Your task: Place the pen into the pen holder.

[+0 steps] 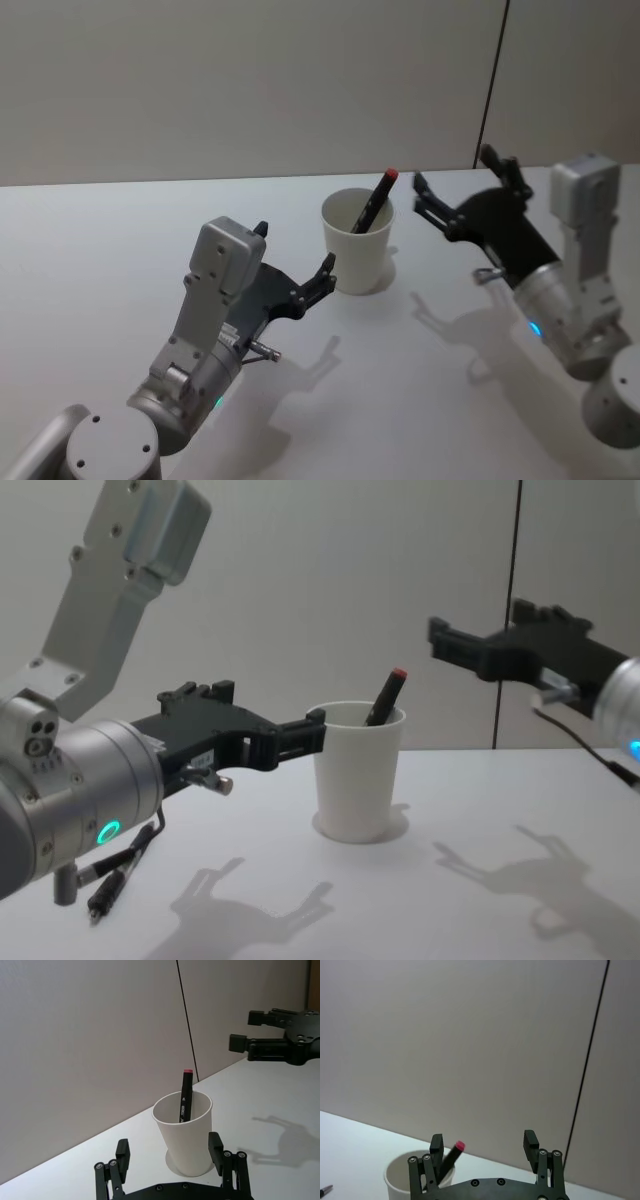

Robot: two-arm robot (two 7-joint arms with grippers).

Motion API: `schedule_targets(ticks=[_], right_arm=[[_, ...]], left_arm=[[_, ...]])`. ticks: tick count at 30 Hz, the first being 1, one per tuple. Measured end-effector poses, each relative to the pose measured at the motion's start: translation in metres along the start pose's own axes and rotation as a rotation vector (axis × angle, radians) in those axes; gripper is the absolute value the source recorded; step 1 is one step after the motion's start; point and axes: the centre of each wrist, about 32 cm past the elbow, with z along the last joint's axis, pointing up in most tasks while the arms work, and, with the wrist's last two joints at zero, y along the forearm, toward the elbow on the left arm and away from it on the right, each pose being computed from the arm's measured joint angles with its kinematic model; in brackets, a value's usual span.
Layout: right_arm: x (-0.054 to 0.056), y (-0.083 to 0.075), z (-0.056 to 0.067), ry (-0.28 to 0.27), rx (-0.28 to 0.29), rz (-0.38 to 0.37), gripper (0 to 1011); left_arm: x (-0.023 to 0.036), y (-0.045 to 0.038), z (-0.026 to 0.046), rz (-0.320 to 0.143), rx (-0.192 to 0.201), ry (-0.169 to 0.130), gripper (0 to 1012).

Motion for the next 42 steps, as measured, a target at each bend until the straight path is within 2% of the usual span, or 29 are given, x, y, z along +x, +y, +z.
schedule_targets(ticks=[17,29,42], right_arm=[[0.020,-0.050,0.009,0.058,-0.169,-0.065,1002],[0.027,-0.084,0.017,0.087,-0.239,-0.075,1002],[0.029,-0.103,0.023,0.100,-0.270,-0.071,1002]], left_arm=[[0.0000,0.0000,0.0000,0.000,0.000,0.000,1000],[0.0000,0.0000,0.0000,0.000,0.000,0.000,1000],[0.0000,0.0000,0.0000,0.000,0.000,0.000,1000]])
